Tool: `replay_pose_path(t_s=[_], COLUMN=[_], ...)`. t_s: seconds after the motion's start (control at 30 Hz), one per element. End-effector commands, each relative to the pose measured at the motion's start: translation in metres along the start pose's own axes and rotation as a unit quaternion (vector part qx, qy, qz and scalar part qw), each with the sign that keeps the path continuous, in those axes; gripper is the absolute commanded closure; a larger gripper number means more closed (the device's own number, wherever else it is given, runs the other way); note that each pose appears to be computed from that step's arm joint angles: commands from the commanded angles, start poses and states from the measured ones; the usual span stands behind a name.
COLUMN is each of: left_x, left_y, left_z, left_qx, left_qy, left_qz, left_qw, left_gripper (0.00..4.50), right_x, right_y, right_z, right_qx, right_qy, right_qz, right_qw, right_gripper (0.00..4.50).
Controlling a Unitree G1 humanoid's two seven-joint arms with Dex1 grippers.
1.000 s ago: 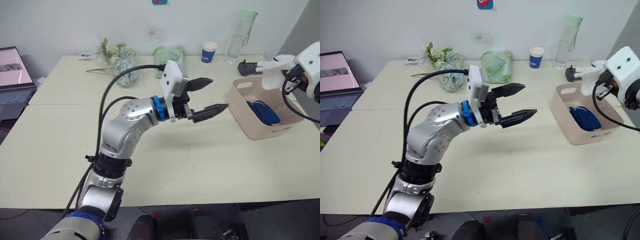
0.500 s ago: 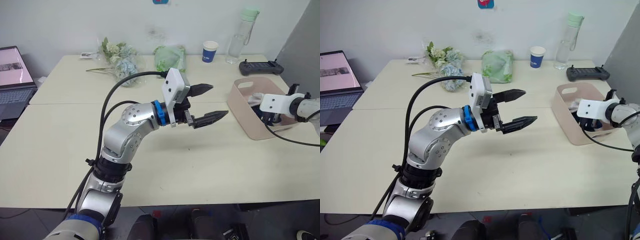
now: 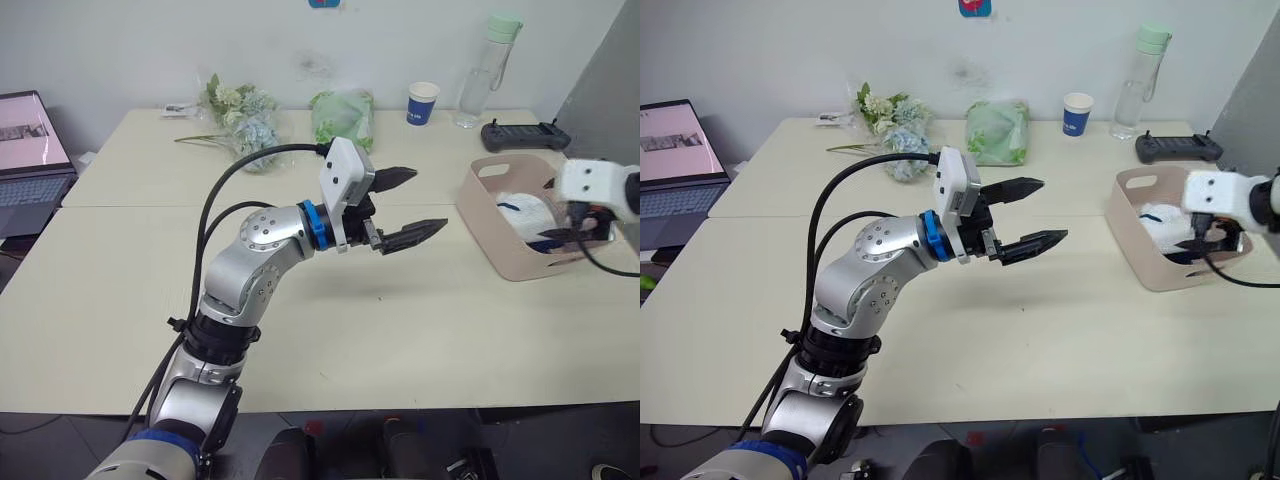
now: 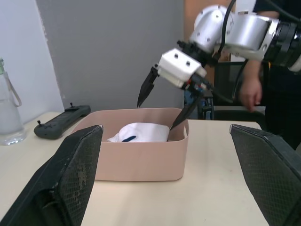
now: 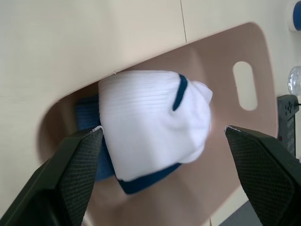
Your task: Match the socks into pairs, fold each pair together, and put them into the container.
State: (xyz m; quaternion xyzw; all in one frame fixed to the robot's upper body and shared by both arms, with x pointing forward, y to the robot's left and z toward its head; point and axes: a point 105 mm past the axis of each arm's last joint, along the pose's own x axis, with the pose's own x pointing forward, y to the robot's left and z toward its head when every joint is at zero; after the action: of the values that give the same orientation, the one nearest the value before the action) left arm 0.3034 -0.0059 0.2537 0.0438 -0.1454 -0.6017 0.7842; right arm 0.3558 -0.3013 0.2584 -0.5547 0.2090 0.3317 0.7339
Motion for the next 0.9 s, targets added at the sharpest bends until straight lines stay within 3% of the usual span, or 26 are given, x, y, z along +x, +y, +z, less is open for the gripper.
replay_pose_path(t_s=[0.03, 0.07, 0.17, 0.53, 0.67, 0.9], left_x=[0.006, 0.007, 0.009, 0.006, 0.005, 0.003], left_y=[-0.003, -0.003, -0.003, -0.004, -0.004, -0.003], left_z=[0.014, 0.015, 0.016, 0.015, 0.014, 0.013], left_qx=[0.02, 0.02, 0.021, 0.028, 0.027, 0.03], left_qy=[-0.024, -0.025, -0.028, -0.02, -0.018, -0.014], left_qz=[-0.011, -0.012, -0.013, -0.01, -0.007, -0.005], left_qw=[0.999, 0.999, 0.999, 0.999, 0.999, 0.999], left_gripper=[0.0, 0.0, 0.0, 0.0, 0.0, 0.0], right_x=[-0.02, -0.018, -0.001, 0.069, 0.08, 0.071], right_y=[-0.033, -0.039, -0.04, 0.0, 0.016, 0.005], right_z=[0.01, 0.009, 0.007, -0.032, -0.053, -0.054], right_qx=[-0.004, -0.003, -0.013, -0.007, -0.023, -0.009], right_qy=[-0.007, -0.006, -0.007, 0.055, 0.109, 0.098], right_qz=[-0.091, -0.113, -0.136, -0.089, -0.062, -0.095], right_qw=[0.996, 0.994, 0.991, 0.994, 0.992, 0.991], right_gripper=[0.02, 0.02, 0.62, 4.48, 4.48, 4.48])
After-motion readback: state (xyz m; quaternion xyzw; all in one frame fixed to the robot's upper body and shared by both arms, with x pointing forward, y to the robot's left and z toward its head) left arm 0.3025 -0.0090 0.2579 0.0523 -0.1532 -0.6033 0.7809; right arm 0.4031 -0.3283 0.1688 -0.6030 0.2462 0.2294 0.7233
